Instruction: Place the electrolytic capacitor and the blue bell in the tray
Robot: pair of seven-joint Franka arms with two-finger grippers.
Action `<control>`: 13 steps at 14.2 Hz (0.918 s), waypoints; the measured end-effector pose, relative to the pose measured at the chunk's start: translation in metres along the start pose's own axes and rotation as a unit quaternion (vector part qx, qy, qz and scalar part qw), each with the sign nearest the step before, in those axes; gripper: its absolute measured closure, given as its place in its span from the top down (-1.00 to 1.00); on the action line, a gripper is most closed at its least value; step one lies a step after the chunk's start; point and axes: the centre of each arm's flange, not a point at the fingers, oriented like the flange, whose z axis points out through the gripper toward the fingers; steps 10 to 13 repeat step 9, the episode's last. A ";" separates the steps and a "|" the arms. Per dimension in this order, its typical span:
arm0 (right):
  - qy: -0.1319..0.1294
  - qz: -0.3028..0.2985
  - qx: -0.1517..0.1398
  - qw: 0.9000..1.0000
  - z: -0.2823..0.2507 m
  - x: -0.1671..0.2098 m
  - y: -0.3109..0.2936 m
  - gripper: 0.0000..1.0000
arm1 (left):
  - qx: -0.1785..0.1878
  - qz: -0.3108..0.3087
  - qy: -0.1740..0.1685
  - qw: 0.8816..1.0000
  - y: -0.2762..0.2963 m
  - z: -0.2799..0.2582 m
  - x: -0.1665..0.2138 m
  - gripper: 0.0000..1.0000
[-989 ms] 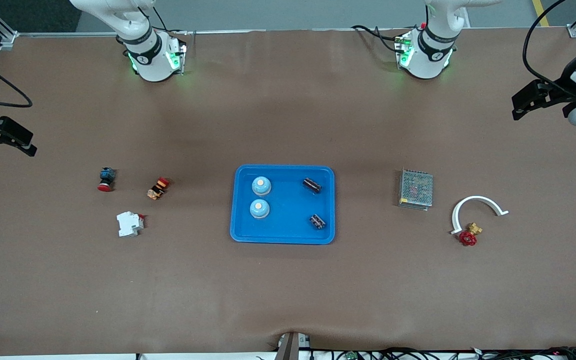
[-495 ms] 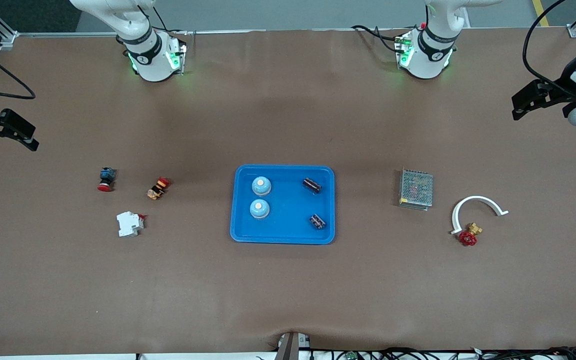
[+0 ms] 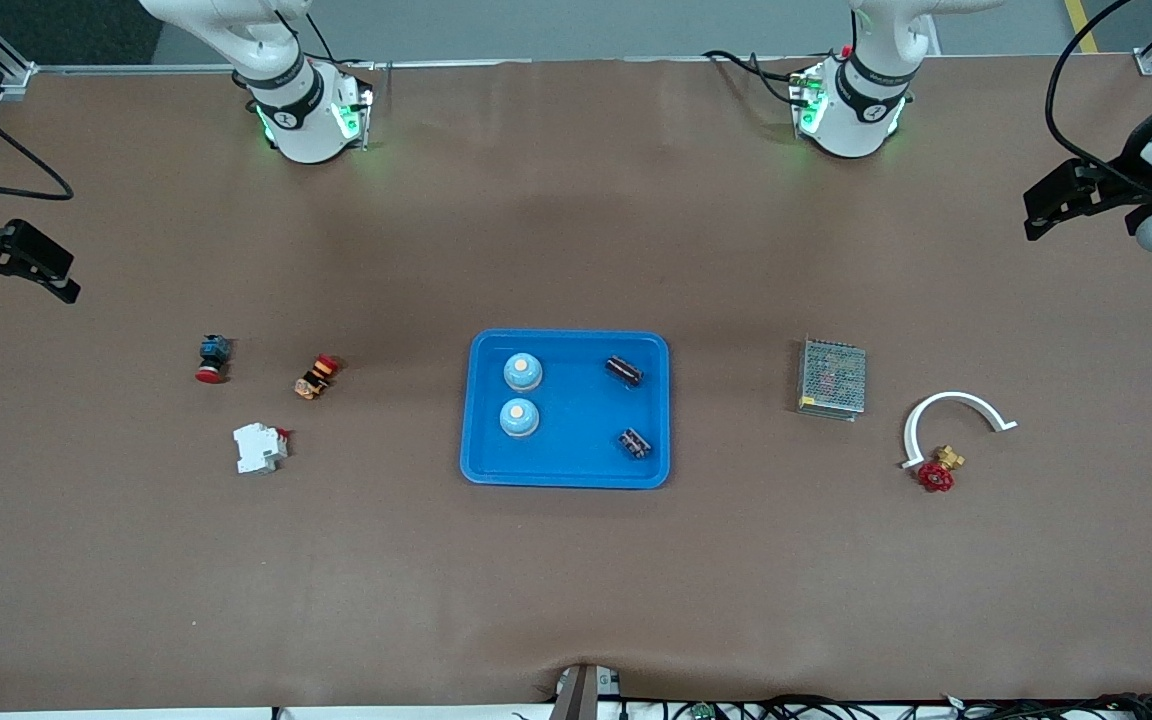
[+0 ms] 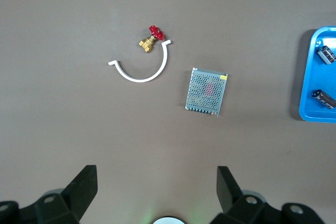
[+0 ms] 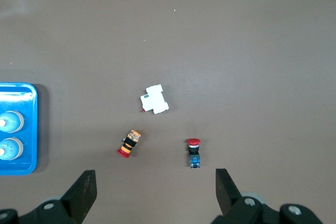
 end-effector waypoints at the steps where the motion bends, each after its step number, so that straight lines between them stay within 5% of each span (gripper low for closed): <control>1: 0.000 0.000 0.000 1.000 0.000 0.000 0.000 1.00 | 0.000 0.000 0.001 1.000 0.000 -0.001 0.000 1.00; 13: 0.000 0.000 0.000 1.000 0.000 0.000 0.000 1.00 | -0.001 0.003 0.005 1.000 0.001 -0.005 0.000 1.00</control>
